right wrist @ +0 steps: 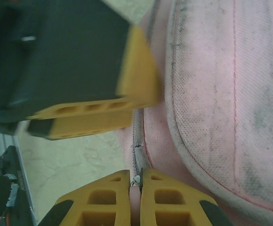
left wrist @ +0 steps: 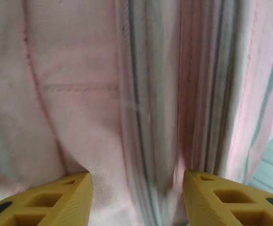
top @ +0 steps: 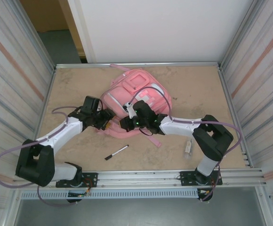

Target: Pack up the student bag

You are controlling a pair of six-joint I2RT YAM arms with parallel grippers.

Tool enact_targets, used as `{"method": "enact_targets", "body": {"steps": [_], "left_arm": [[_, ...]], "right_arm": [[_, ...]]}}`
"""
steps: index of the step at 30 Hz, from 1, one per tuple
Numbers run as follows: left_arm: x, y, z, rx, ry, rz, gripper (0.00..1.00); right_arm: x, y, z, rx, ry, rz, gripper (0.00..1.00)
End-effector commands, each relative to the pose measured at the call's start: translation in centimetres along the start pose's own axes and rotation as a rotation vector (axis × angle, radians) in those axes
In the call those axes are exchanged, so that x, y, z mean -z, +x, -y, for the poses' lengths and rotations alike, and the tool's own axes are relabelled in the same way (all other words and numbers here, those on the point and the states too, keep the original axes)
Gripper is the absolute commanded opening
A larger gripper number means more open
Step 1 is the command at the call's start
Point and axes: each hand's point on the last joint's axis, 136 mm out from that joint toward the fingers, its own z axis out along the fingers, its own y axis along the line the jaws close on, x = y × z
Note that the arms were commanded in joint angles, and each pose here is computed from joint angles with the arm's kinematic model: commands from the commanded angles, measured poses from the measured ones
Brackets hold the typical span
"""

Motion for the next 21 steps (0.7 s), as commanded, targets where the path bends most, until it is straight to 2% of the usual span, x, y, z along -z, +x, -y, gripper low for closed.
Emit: {"method": "enact_targets", "body": {"steps": [1,3,8,9,13,16,19,21], "left_arm": [[-1.6,-0.7,0.7,0.048,0.030,0.024,0.51],[-2.2,-0.9,0.4,0.044,0.015,0.027,0.46],[-2.2,-1.3,-0.7,-0.012,-0.011,0.038,0.07],[-2.0,-1.5,-0.9,-0.012,-0.014,0.043,0.03],[0.0,-2.8,-1.4,0.004,0.018,0.057,0.00],[1.4,-3.9,-1.7,0.017,0.043,0.091,0.00],[2.1,-4.1,-1.1,-0.001,0.084,0.065,0.00],[2.1,-3.9,-1.0,-0.030,0.077,0.048,0.00]], "right_arm": [[-0.3,-0.6,-2.5,0.011,-0.084,0.020,0.00],[-0.2,-0.2,-2.6,0.019,-0.074,0.014,0.00],[1.5,1.2,0.2,0.098,0.066,-0.029,0.00],[2.1,1.4,0.9,0.137,0.108,-0.036,0.00],[5.5,2.6,6.1,0.226,0.328,-0.064,0.00],[8.1,3.0,10.1,0.165,0.432,-0.036,0.01],[10.8,3.3,15.0,0.047,0.572,0.016,0.01],[12.0,3.2,17.6,-0.025,0.613,0.044,0.01]]}}
